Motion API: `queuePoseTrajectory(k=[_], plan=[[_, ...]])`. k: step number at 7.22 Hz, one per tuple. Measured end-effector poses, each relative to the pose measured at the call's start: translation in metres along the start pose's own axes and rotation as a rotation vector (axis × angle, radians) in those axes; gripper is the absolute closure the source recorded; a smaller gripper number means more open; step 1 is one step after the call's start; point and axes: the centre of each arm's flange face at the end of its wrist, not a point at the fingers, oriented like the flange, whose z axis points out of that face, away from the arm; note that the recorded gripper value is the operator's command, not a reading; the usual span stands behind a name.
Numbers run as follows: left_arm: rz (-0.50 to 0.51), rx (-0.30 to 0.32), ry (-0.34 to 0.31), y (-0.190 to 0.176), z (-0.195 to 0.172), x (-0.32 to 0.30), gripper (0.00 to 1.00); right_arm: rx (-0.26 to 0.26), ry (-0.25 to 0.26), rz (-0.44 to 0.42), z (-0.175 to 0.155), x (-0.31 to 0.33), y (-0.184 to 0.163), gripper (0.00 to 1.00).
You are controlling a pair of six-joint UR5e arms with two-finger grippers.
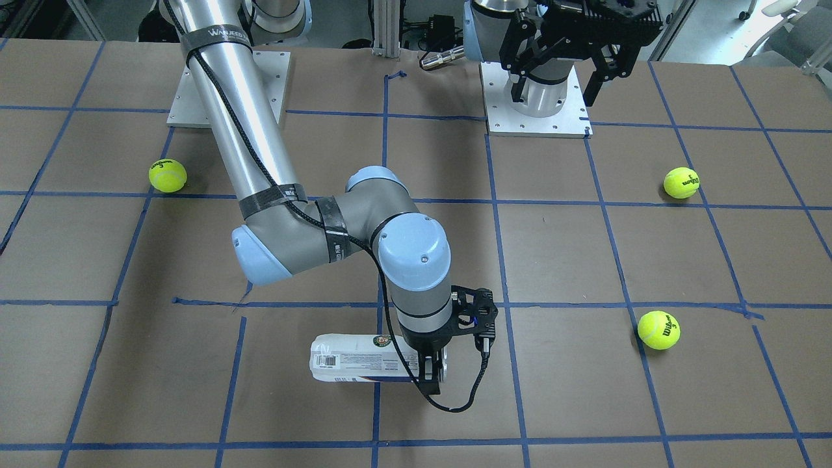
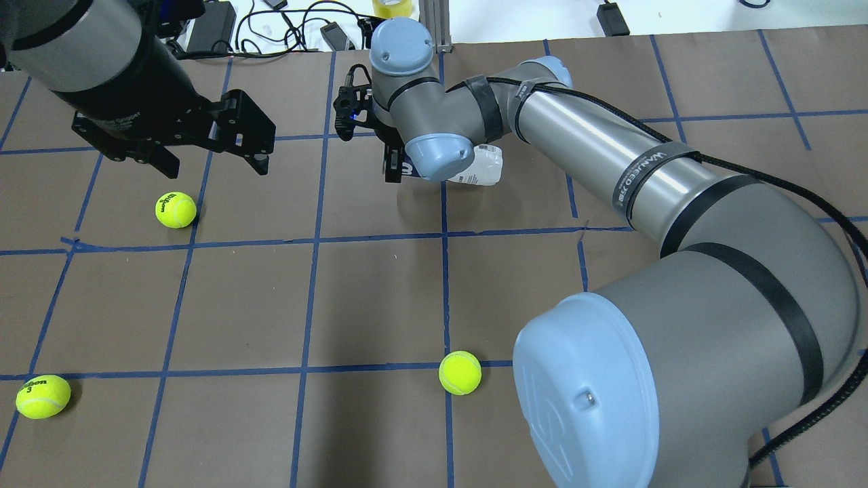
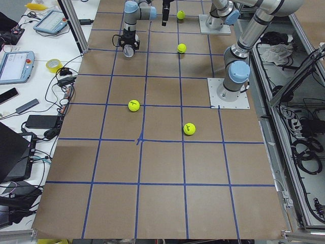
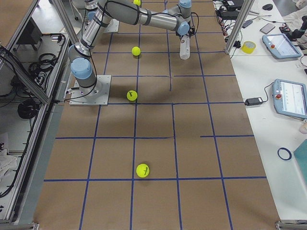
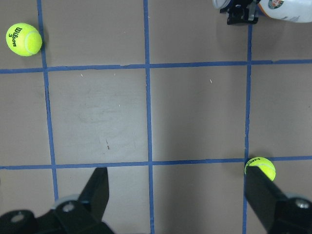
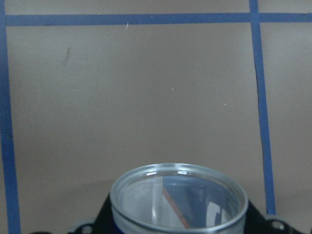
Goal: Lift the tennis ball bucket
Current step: 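Lay the can on its side and open the right gripper, then reach the left gripper to the can's open end while the right gripper withdraws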
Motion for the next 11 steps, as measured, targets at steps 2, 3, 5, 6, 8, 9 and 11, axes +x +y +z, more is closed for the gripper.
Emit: queuePoseTrajectory(k=[2, 3, 5, 6, 8, 9, 11], plan=[[-0.001, 0.000, -0.001, 0.001, 0.000, 0.000, 0.00, 0.040, -0.027, -0.007, 0.007, -0.011, -0.010, 0.00], [-0.001, 0.000, -0.001, 0.001, 0.000, 0.000, 0.00, 0.100, -0.055, -0.007, 0.007, -0.014, -0.016, 0.00], [0.001, -0.007, 0.002, 0.002, 0.003, 0.001, 0.00, 0.156, -0.074, -0.006, 0.001, -0.015, -0.020, 0.00], [0.002, -0.009, 0.002, 0.002, 0.004, 0.001, 0.00, 0.161, -0.073, -0.004, -0.002, -0.014, -0.020, 0.00], [0.004, -0.010, 0.005, -0.001, 0.005, 0.001, 0.00, 0.172, -0.064, 0.050, -0.017, 0.010, 0.008, 0.00], [0.004, -0.017, 0.036, -0.005, 0.008, 0.003, 0.00, 0.183, -0.066, 0.116, -0.025, 0.029, 0.038, 0.00], [-0.022, -0.062, 0.169, -0.029, 0.033, -0.005, 0.00, 0.162, -0.080, 0.250, -0.063, 0.061, 0.102, 0.00]])
